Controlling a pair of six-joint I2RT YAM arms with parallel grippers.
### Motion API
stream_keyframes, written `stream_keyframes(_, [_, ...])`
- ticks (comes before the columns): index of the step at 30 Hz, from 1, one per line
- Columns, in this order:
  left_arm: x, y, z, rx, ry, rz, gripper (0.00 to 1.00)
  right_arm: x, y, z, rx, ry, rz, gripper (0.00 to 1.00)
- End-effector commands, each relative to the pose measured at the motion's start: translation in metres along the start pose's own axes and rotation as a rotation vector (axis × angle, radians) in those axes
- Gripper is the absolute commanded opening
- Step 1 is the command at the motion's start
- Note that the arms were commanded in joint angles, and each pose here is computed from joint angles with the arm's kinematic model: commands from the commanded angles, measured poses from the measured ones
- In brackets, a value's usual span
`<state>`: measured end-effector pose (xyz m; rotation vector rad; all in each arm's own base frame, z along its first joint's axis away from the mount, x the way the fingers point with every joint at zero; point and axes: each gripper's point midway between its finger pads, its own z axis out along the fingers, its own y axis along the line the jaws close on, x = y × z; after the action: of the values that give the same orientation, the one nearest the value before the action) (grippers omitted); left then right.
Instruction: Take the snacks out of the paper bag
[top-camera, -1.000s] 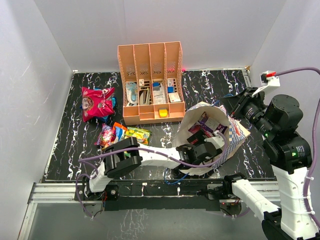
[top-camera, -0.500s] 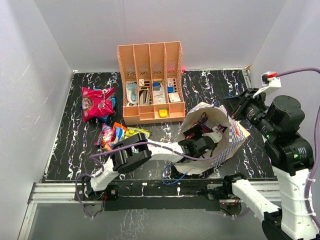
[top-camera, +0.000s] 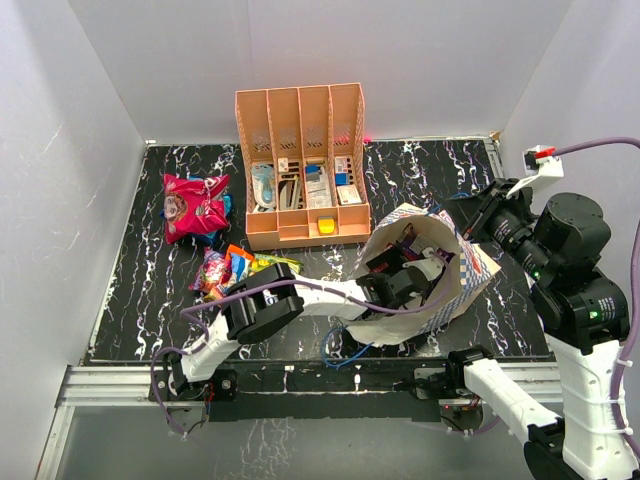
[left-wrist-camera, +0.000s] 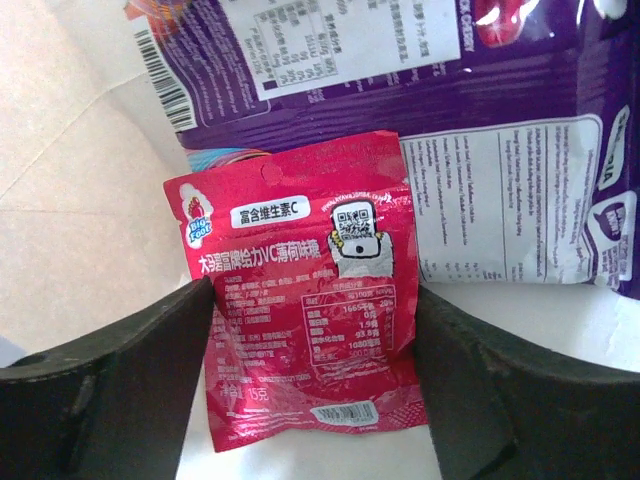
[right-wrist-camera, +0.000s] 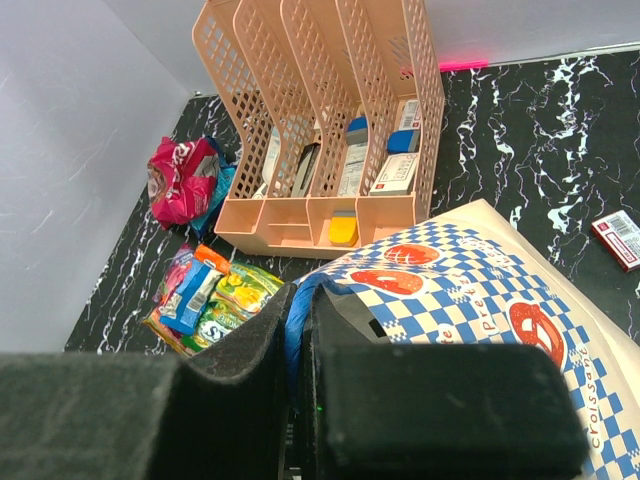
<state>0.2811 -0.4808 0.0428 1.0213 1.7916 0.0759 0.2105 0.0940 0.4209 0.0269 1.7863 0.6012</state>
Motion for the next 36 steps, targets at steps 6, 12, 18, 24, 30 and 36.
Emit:
stream_keyframes(6, [0.007, -0.001, 0.000, 0.120, 0.064, -0.012, 0.38, -0.029, 0.013, -0.014, -0.031, -0.101, -0.019, 0.08])
stream_keyframes(12, [-0.014, 0.004, -0.014, 0.164, 0.038, -0.034, 0.22, -0.027, 0.010, -0.012, -0.022, -0.096, -0.022, 0.08])
stream_keyframes(18, [-0.040, 0.011, -0.046, 0.255, -0.009, -0.096, 0.12, -0.027, 0.008, -0.012, -0.012, -0.099, -0.035, 0.08])
stream_keyframes(24, [-0.057, 0.018, -0.089, 0.377, -0.073, -0.157, 0.05, -0.026, 0.004, -0.011, 0.006, -0.101, -0.044, 0.08])
stream_keyframes(30, [-0.071, 0.026, -0.134, 0.498, -0.128, -0.210, 0.02, -0.027, 0.003, -0.010, 0.010, -0.106, -0.044, 0.08])
stream_keyframes(36, [-0.089, 0.040, -0.185, 0.619, -0.220, -0.227, 0.01, -0.025, 0.001, -0.009, 0.015, -0.106, -0.044, 0.08])
